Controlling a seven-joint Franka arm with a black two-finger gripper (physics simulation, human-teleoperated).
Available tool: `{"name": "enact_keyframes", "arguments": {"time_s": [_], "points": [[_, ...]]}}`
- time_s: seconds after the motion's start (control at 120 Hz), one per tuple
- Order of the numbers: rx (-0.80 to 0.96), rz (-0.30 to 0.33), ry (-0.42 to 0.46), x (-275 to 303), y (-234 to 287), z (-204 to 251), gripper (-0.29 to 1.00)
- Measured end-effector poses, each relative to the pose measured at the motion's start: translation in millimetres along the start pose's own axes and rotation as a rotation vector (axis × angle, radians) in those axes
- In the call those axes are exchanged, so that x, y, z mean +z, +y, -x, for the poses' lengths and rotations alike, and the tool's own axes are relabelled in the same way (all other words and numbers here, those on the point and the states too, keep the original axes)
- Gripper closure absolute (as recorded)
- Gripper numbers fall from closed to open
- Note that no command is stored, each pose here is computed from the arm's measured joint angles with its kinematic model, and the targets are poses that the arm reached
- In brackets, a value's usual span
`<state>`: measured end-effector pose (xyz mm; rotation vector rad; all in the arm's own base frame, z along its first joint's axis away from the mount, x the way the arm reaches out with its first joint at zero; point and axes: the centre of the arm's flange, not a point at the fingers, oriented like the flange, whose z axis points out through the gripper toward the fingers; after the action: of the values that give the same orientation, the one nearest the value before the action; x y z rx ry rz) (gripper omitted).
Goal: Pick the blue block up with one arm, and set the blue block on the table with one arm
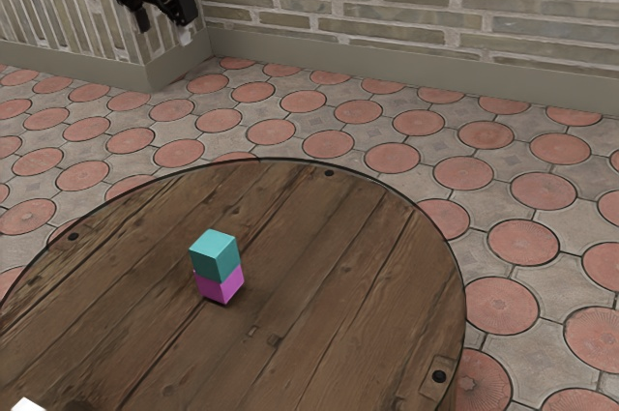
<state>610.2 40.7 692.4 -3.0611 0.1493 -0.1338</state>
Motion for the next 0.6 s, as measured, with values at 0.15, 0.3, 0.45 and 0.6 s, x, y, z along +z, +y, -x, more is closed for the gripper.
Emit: {"name": "enact_keyframes", "arguments": {"time_s": [0.15, 0.3, 0.45, 0.6], "points": [[-0.013, 0.007, -0.033, 22, -1, -7, 0.00], [-0.017, 0.070, -0.108, 105, 7, -43, 0.00], [-0.028, 0.133, -0.212, 220, 40, -10, 0.00], [-0.045, 0.139, -0.170, 262, 63, 26, 0.00]]}}
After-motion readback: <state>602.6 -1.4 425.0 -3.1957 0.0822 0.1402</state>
